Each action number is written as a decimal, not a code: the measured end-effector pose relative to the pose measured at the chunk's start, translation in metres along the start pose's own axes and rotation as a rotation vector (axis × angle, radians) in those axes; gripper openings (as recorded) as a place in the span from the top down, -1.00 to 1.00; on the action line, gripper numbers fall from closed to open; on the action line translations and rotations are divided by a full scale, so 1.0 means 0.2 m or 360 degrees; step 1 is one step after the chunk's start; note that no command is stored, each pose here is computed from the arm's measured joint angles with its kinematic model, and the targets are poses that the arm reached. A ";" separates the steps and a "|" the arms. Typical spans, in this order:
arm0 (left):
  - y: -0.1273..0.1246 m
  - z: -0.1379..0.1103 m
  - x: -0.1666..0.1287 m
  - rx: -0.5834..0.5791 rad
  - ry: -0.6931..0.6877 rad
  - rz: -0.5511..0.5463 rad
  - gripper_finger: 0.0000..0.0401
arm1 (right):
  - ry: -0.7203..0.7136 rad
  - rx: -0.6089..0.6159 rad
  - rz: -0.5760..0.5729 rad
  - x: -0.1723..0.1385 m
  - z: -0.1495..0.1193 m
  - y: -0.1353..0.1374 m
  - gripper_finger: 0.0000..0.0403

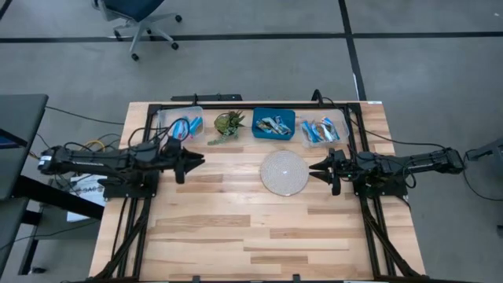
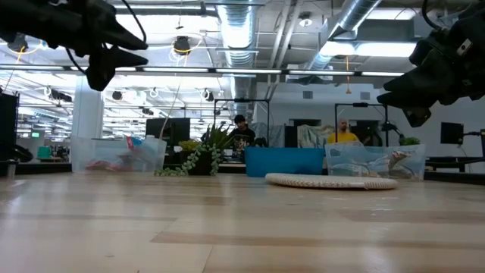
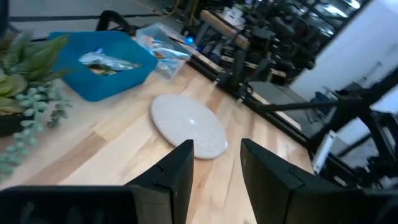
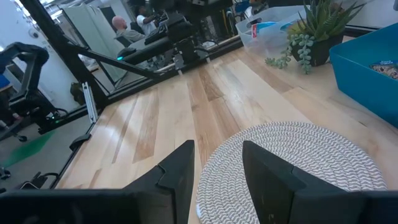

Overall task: Pick and place Granola Bars by type
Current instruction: Return to Home Position

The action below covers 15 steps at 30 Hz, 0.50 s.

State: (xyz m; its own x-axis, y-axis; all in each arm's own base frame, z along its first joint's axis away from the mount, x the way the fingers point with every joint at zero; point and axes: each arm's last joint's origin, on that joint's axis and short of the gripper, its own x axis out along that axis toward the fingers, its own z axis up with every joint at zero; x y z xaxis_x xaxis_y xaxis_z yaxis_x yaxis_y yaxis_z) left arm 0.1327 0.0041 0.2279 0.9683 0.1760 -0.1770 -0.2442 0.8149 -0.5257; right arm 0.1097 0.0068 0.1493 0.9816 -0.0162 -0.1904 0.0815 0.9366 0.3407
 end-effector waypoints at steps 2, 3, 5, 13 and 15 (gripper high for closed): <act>0.00 -0.02 -0.02 0.0033 0.0006 -0.0041 0.38 | -0.0001 0.0000 0.0000 0.00 0.00 0.00 0.37; 0.00 -0.02 -0.02 0.0059 0.0006 -0.0060 0.38 | 0.0000 0.0000 0.0000 0.00 0.00 0.00 0.37; -0.01 -0.03 -0.04 0.0100 -0.0007 -0.0098 0.38 | -0.0001 0.0000 0.0000 0.00 0.00 0.00 0.37; 0.02 -0.08 -0.11 0.0190 -0.0067 -0.0204 0.38 | -0.0001 0.0000 0.0000 0.00 0.00 0.00 0.37; 0.04 -0.11 -0.12 0.0189 -0.0078 -0.0223 0.38 | 0.0000 0.0000 -0.0001 0.00 0.00 0.00 0.37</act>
State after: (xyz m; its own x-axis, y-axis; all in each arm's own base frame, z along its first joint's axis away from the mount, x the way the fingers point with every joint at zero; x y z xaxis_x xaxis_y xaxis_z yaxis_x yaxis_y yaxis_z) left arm 0.1063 -0.0062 0.2108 0.9945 0.0807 -0.0668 -0.1020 0.8922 -0.4399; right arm 0.1097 0.0068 0.1494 0.9816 -0.0166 -0.1902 0.0819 0.9366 0.3408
